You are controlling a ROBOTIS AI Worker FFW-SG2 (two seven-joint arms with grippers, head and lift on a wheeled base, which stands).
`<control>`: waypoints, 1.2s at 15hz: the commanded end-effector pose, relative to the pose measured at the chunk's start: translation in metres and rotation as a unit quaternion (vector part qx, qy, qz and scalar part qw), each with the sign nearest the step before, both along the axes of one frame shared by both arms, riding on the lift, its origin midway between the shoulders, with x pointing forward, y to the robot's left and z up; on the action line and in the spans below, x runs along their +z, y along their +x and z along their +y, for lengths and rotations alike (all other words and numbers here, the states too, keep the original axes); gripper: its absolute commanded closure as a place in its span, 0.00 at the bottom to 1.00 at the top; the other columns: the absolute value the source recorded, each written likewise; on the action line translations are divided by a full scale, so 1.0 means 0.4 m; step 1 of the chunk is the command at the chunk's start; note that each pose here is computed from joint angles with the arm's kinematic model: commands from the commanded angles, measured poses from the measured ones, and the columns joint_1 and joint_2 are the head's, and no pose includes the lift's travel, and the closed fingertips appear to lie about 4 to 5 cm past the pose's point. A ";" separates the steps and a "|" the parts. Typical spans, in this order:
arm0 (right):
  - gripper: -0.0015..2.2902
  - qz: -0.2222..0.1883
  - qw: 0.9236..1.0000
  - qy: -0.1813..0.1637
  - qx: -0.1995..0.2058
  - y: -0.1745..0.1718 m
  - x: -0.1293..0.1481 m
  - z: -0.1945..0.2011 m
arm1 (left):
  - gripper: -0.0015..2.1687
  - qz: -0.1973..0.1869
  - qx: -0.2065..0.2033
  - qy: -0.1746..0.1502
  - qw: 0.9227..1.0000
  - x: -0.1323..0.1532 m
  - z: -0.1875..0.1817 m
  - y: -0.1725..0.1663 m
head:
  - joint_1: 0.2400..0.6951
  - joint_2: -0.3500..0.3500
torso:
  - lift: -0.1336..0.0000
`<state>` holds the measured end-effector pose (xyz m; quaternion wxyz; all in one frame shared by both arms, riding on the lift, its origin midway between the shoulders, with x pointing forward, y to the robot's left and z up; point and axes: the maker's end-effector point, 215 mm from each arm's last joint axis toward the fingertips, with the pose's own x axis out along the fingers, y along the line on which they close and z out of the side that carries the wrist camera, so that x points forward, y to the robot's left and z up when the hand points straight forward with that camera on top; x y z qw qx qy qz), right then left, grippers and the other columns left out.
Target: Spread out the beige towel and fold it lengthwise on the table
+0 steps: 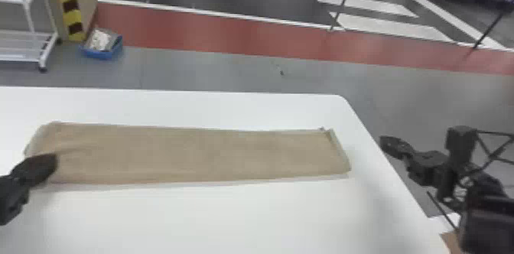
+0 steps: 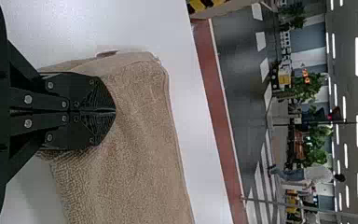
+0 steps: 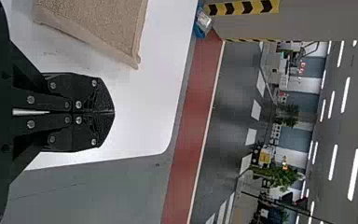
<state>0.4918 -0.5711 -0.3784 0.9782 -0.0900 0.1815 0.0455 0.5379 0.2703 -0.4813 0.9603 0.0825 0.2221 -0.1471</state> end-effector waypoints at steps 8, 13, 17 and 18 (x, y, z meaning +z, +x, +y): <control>0.90 -0.003 1.000 0.014 0.017 0.093 -0.020 0.083 | 0.74 -0.003 0.007 -0.001 1.000 0.084 0.028 -0.093 | 1.00 0.09 | 0.07; 0.71 0.005 0.999 0.021 0.028 0.095 -0.033 0.108 | 0.00 -0.043 0.030 -0.023 0.998 0.170 0.043 -0.033 | 1.00 0.14 | 0.07; 0.05 0.000 0.998 0.037 0.046 0.114 0.001 0.104 | 0.01 -0.063 0.035 -0.053 0.996 0.220 0.019 0.024 | 1.00 0.15 | 0.07; 0.05 0.001 0.998 0.046 0.048 0.125 0.002 0.100 | 0.01 -0.064 0.038 -0.057 0.996 0.226 0.018 0.044 | 1.00 0.15 | 0.07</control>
